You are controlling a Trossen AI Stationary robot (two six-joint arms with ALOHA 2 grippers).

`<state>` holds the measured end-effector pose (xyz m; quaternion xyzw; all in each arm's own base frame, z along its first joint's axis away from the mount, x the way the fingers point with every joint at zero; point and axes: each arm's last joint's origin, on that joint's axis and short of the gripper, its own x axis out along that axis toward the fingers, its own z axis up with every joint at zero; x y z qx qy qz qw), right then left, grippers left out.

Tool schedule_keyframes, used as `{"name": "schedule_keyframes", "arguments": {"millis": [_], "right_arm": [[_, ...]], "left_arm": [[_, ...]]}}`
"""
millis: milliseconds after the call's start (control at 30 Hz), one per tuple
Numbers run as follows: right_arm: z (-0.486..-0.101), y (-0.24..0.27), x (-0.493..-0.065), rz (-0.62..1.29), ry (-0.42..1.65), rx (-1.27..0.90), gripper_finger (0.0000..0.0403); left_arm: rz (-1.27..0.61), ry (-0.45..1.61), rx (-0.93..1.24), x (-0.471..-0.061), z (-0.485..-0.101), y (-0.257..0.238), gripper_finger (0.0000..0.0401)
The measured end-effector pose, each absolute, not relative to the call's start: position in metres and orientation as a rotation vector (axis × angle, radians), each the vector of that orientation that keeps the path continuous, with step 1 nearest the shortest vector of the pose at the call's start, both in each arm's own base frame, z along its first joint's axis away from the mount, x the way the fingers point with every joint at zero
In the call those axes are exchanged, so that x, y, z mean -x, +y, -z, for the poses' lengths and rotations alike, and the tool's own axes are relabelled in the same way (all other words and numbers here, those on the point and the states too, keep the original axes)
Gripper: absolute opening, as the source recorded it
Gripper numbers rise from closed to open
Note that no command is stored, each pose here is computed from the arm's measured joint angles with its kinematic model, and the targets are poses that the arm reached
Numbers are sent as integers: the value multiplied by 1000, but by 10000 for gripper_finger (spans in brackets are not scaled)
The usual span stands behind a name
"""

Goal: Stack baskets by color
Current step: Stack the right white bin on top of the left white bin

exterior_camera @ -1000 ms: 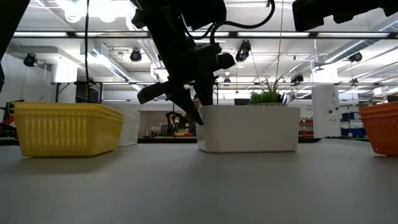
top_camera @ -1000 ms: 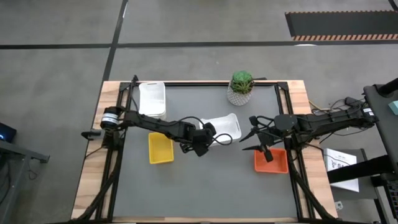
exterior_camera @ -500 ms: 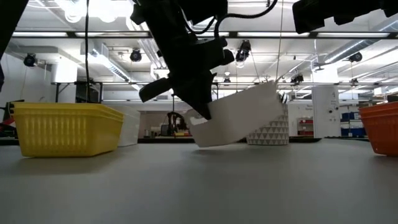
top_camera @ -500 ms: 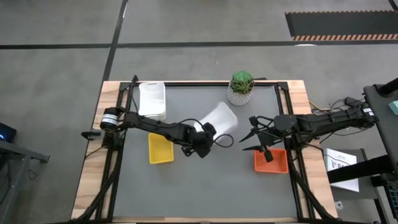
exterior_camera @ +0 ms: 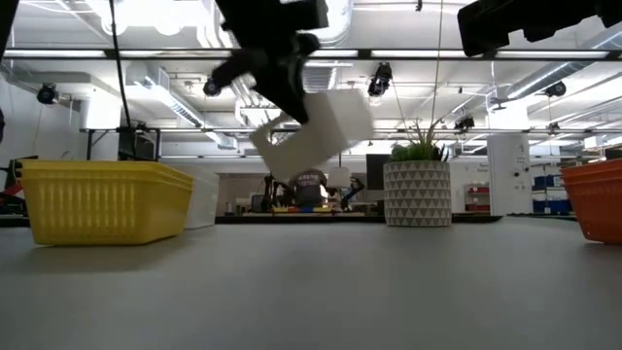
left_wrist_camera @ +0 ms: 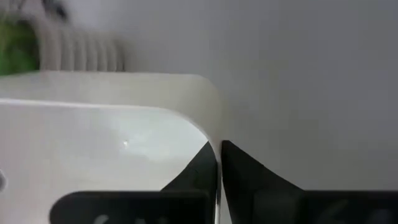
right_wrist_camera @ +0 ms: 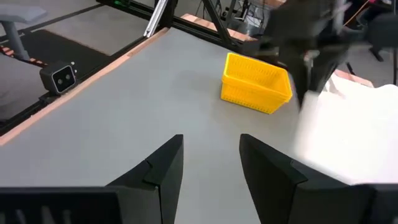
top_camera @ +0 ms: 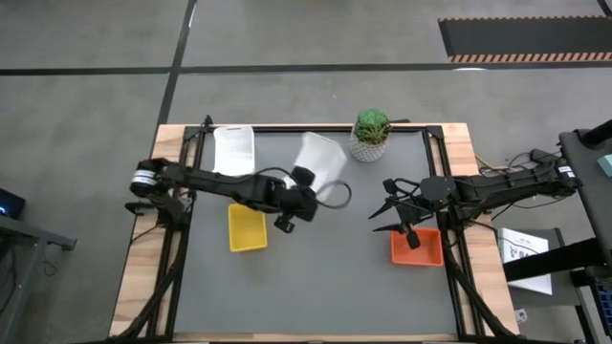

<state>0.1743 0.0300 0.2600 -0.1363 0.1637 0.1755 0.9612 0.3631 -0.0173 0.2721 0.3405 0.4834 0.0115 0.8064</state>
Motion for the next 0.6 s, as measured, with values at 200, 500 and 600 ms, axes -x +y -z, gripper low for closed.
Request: {"name": "schedule_keyframes", "arguments": {"millis": [200,500,600], "right_arm": [[-260,30,-174,-348,333,278,151],[-260,30,-175,-348,333,279,151],[-260,30,-174,-349,337,279,151]], "left_arm": [[-165,1147,-509,-334,-308,-3,0],[-296,1422,-298,-290,-363,22,0],[-281,1430,-317,-285,-370,33,0]]}}
